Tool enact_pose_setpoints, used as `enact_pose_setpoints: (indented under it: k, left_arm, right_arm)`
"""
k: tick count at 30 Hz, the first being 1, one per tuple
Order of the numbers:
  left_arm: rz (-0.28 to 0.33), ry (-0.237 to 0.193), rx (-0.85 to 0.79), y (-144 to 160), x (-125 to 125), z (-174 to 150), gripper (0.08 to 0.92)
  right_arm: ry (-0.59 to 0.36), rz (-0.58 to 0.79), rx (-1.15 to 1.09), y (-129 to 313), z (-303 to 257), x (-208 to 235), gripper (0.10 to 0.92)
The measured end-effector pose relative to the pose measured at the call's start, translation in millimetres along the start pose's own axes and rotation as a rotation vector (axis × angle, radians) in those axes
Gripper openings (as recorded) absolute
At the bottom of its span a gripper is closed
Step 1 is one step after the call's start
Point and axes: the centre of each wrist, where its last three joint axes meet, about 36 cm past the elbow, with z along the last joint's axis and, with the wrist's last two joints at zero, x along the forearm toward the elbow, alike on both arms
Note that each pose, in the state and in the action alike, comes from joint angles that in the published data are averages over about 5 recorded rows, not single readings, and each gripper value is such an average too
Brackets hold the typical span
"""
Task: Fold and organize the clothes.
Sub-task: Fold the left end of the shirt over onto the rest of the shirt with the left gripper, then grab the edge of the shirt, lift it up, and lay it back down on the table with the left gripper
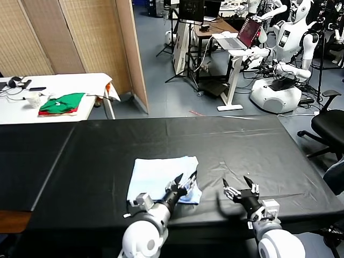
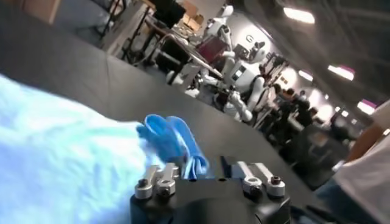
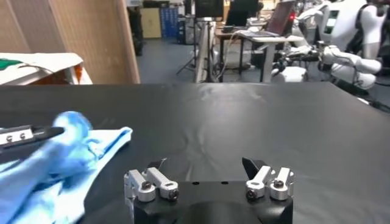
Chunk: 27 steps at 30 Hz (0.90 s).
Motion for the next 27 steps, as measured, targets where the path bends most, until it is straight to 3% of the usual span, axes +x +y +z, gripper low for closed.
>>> enact_pose_setpoints:
  k: [6, 11, 20, 27]
  left_arm:
    - [-0.092, -0.085, -0.152, 23, 21, -30, 0.906]
    - [-0.192, -0.13, -0.303, 52, 41, -42, 0.907]
    - [-0.335, -0.143, -0.355, 90, 64, -45, 0.907]
    - [-0.334, -0.145, -0.32, 102, 63, -44, 0.907]
  right_arm:
    - [-0.017, -0.09, 0.046, 20, -8, -23, 0.907]
    - [-0.024, -0.152, 0.098, 44, -6, -46, 0.907]
    - [0.045, -0.126, 0.25, 62, 17, -65, 0.907]
    - [-0.028, -0.113, 0.147, 60, 12, -57, 0.907]
